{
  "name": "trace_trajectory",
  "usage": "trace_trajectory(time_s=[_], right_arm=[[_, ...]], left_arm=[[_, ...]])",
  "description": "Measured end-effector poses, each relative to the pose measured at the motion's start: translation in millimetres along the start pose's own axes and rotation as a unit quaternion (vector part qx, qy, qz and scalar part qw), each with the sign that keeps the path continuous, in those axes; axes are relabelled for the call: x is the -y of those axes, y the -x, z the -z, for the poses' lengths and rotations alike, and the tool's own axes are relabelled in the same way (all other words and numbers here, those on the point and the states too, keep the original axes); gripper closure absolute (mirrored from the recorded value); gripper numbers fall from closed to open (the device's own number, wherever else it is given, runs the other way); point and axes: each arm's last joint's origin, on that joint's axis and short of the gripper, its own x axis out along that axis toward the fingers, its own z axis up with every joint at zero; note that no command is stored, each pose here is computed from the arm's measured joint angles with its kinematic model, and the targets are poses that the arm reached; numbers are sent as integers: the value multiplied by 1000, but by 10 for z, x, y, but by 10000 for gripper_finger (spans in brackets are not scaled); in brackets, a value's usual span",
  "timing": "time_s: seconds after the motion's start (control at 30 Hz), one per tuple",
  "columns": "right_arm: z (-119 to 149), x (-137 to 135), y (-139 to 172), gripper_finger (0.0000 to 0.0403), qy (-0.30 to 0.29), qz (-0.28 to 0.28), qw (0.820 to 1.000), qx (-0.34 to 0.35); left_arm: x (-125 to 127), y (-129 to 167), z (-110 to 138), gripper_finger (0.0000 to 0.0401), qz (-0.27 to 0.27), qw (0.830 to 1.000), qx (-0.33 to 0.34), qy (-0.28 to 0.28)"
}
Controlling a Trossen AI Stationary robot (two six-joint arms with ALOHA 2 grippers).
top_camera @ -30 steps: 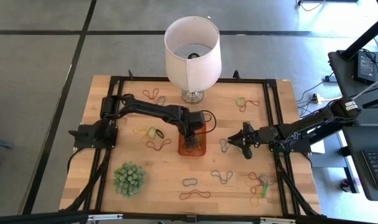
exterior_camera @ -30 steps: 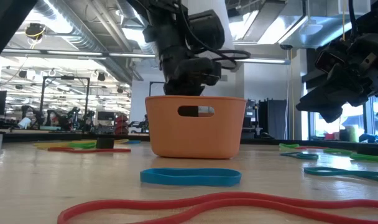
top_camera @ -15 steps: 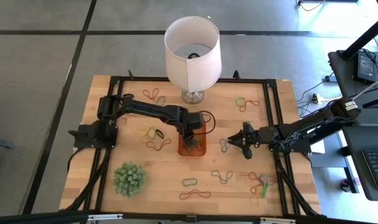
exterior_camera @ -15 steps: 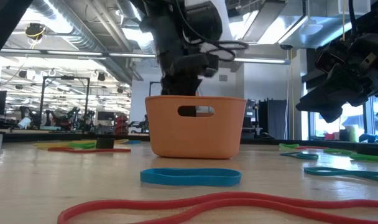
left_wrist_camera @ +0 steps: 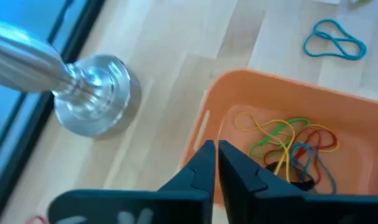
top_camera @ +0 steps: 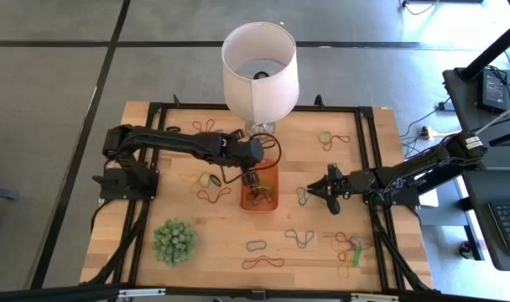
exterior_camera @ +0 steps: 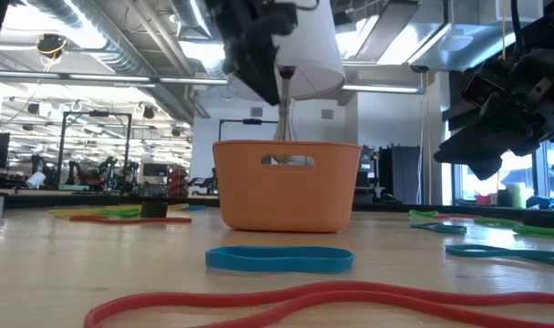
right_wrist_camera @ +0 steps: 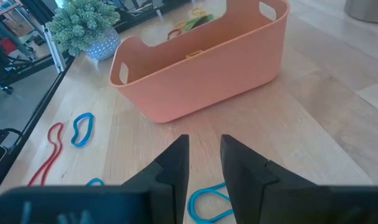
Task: Pick and place rubber bands into bin
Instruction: Put the blue rubber band into the orange bin
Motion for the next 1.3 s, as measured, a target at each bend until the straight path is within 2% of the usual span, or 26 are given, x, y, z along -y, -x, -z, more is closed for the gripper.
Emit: trace_trajectory(time_s=[0.13,0.3,0.43,0.5,0.6,0.7,0.8,0.97,1.1,1.3], right_arm=[[0,0,0,308,-1,0,1000,0],[0,0,0,308,4,0,1000,0],[-9,5,0,308,53,14,998,10],[-45,-13,-13,315,60,20,998,11],[-216,-119,-70,349,67,25,997,5],[-434,-253,-133,392,82,50,994,-48],[-677,-422,-193,395,82,84,988,-99],[-927,-801,-333,399,101,102,970,-197],[-944,-1137,-506,401,118,121,946,-276],[-791,-1607,-767,400,147,134,912,-360]], left_arm=[[45,62,16,398,-4,999,3,-42],[124,88,121,400,-15,996,-26,-83],[234,44,315,400,-52,990,-54,-120],[295,34,425,400,-67,987,-70,-131],[393,-20,621,400,-68,983,-94,-142],[472,-29,807,400,-56,980,-109,-158],[500,5,998,400,-42,981,-123,-145],[445,168,1271,400,-21,988,-96,-123],[357,293,1454,400,9,994,-38,-99],[185,363,1698,400,36,997,23,-60]])
